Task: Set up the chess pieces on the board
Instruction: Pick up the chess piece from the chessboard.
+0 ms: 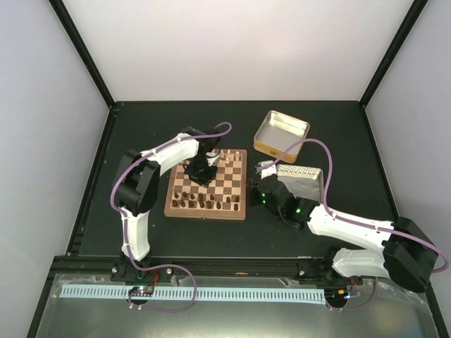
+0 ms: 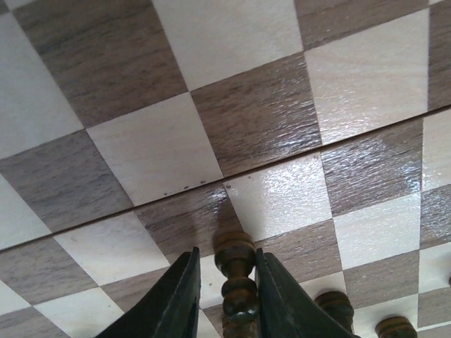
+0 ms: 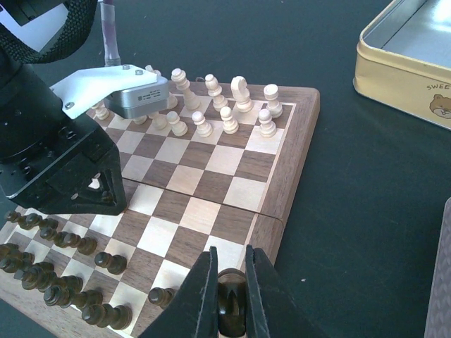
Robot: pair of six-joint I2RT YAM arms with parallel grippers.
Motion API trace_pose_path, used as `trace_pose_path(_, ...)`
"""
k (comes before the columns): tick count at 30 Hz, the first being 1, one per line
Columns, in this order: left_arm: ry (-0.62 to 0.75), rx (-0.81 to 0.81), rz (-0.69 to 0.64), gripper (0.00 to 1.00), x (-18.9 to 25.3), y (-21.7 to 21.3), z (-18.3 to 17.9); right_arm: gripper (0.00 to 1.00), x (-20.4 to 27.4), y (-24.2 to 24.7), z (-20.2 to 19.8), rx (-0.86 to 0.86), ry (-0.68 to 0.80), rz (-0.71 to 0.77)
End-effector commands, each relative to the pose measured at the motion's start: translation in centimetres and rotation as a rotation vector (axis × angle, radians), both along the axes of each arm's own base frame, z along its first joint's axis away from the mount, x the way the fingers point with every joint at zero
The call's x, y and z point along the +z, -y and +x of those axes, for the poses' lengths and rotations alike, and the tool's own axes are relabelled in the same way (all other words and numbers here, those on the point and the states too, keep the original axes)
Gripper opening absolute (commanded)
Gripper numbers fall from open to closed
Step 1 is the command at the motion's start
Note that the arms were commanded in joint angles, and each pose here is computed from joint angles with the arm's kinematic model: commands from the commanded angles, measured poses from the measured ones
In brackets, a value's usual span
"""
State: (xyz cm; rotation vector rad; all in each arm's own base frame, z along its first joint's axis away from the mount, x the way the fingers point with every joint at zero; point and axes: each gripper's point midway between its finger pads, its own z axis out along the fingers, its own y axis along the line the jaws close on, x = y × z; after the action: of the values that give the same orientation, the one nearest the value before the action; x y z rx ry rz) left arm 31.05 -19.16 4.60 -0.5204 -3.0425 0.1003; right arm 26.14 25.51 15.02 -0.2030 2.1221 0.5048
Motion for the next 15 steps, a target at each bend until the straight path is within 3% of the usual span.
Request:
trace_pose_path(1,0.062,0.013,-0.037,0.20,1.6,0.4,1.0,0.03,1.3,-0.5,0.5,-0.012,0.031,0.022)
trace_pose_path(8,0.098,0.015,-0.048,0.11,2.6,0.5,1.5,0.03,1.4,-0.5,0.5,-0.009,0.030,0.022)
trace_pose_path(15,0.133,0.017,-0.065,0.10,4.5,0.3,1.3,0.03,1.7,-1.3,0.2,0.041,0.036,0.043)
